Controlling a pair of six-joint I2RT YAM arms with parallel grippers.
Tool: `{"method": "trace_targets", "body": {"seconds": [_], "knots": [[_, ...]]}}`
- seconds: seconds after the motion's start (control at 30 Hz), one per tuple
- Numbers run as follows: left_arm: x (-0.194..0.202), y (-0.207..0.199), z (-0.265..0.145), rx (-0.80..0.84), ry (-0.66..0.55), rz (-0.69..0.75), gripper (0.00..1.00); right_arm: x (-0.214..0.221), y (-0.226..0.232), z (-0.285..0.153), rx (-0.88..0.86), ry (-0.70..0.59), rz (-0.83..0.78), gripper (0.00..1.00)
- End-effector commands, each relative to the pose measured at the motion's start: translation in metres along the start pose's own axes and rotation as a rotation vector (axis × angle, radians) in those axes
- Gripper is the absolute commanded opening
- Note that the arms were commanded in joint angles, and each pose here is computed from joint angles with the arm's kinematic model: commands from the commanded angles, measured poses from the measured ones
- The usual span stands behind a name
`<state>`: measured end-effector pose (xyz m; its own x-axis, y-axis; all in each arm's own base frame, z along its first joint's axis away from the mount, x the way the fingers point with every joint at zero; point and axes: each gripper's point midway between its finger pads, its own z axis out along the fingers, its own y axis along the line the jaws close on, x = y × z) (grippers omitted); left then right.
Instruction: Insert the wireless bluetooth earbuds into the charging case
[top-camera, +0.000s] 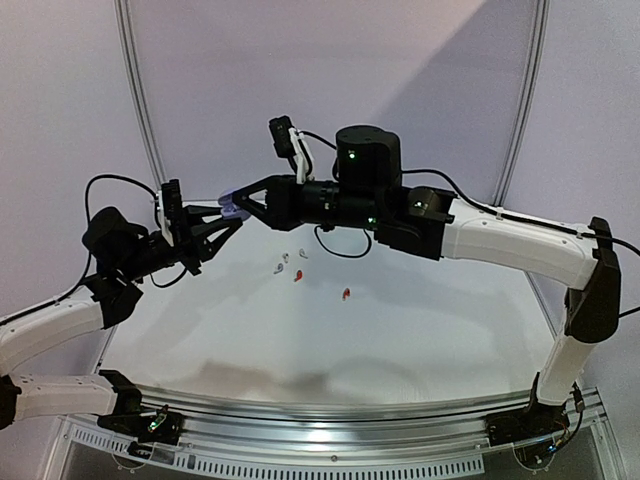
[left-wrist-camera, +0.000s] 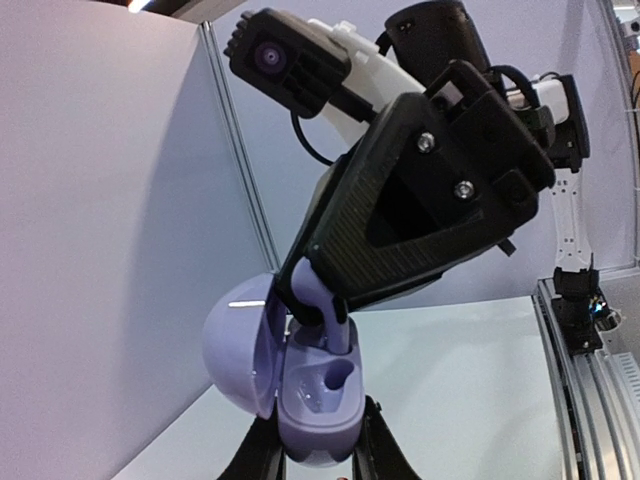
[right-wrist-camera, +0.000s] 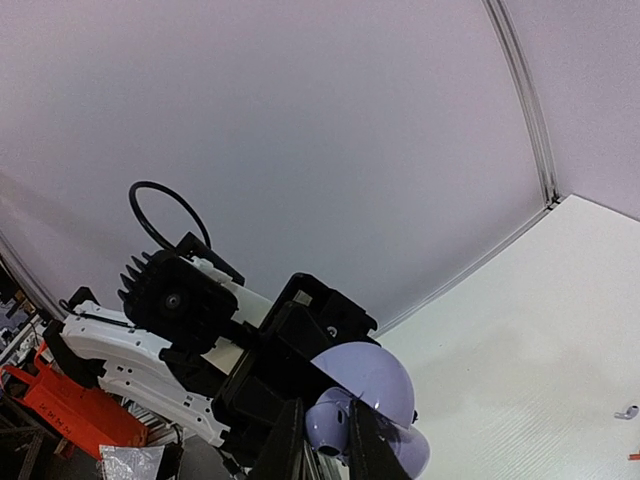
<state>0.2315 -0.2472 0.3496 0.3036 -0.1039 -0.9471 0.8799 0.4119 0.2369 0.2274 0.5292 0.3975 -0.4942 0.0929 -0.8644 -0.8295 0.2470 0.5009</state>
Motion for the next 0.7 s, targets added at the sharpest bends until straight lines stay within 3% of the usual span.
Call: {"method": "trace_targets", "body": {"seconds": [0.0, 0.67], "knots": [[-0.019, -0.006, -0.004, 0.0, -0.077, 0.144, 0.0, -0.008, 0.002, -0.01, -0.028, 0.004, -0.002, 0.06], [-0.013, -0.008, -0.004, 0.011, -0.058, 0.091, 0.0, -0.041, 0.031, -0.02, -0.125, -0.092, -0.002, 0.02]]}}
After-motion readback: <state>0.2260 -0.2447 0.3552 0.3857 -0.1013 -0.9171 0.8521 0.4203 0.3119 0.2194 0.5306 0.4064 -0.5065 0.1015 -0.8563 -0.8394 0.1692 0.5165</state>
